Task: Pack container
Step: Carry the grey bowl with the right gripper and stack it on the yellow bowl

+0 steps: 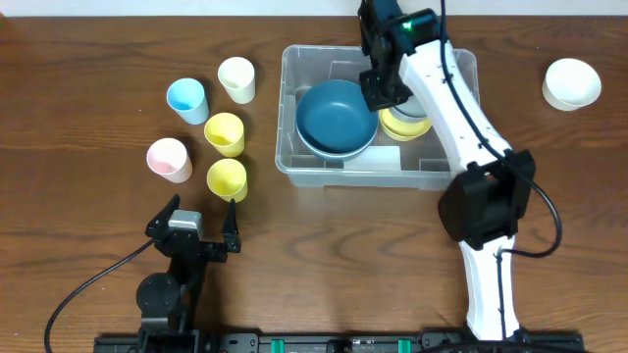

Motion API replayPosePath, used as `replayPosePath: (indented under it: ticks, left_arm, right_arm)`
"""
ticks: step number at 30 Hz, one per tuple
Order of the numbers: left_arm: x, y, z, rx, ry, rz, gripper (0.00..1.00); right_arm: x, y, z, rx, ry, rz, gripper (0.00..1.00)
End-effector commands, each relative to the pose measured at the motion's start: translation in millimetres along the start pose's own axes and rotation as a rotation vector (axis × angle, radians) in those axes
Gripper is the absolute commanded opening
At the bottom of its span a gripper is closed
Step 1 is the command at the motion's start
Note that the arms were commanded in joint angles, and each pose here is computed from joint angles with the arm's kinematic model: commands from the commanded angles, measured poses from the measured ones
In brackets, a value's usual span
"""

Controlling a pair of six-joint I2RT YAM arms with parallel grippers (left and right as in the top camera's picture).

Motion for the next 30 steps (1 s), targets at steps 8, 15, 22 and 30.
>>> replayPosePath:
  ticks: [8,15,22,30]
  left_arm:
    - [-2,-11,1,0.042,-0.017,0.007,0.98]
    - [-2,-11,1,0.042,-0.017,0.007,0.98]
    - [-2,-11,1,0.042,-0.017,0.008,0.98]
    - [-2,-11,1,0.042,-0.017,0.008,0.98]
  right_arm:
    - [-4,2,26,0.054,-0.012,0.03,0.01]
    - [-8,3,27,0.054,-0.013,0.037,0.06]
    - [-8,3,27,0.052,-0.011,0.038,0.12]
    - [-8,5,27,0.039,-0.011,0.039,0.29]
Point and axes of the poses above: each gripper's point midway between its finger pads, its own z axis out along the fingers, its own x axis along the line the jaws close on, y = z × x, the point moved 10 cm from there along -z, back along the fingers, and after that the axes turned 10 degrees about z, right-handed, at the moved point
